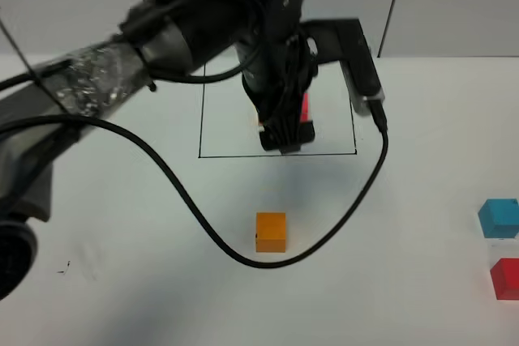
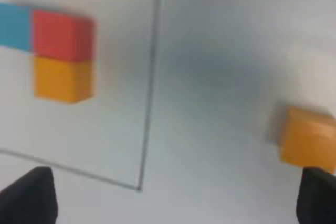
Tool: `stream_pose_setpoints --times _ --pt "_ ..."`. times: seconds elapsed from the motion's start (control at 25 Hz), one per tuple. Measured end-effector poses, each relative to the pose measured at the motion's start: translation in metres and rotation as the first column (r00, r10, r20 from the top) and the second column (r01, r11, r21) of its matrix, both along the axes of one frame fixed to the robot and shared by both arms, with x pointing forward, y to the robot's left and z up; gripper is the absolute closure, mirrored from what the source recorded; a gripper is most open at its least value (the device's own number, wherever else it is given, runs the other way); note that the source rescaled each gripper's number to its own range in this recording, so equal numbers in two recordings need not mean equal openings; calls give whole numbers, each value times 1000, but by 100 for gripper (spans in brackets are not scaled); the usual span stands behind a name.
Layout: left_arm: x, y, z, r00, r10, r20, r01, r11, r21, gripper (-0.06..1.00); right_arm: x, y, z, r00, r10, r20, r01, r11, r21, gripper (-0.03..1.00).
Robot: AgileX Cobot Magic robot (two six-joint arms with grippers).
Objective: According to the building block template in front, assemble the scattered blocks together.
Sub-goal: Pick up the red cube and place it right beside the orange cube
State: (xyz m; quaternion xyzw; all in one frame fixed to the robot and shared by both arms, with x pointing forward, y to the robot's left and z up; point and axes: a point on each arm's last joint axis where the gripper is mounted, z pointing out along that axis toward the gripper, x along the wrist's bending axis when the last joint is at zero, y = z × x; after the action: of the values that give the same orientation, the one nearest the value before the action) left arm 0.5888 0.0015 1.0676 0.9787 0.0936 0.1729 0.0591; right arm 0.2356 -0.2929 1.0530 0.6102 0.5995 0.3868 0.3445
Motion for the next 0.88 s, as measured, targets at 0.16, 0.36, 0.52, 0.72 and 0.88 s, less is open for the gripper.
stream_pose_setpoints --times 0.16,0.36,0.52,0.72,0.88 --pt "-8 30 64 967 151 207 -146 989 -38 0 0 0 0 1000 0 0 0 1000 0 97" --pt "-25 77 132 851 381 362 -330 923 -196 5 0 0 0 1000 0 0 0 1000 0 97" --pt "-48 115 177 774 494 396 -380 863 -334 12 0 0 0 1000 0 0 0 1000 0 97" --pt "-91 159 209 722 558 409 -396 818 -418 21 0 0 0 1000 0 0 0 1000 0 97" --pt "-134 197 214 676 601 426 -423 790 -443 25 0 0 0 1000 0 0 0 1000 0 97"
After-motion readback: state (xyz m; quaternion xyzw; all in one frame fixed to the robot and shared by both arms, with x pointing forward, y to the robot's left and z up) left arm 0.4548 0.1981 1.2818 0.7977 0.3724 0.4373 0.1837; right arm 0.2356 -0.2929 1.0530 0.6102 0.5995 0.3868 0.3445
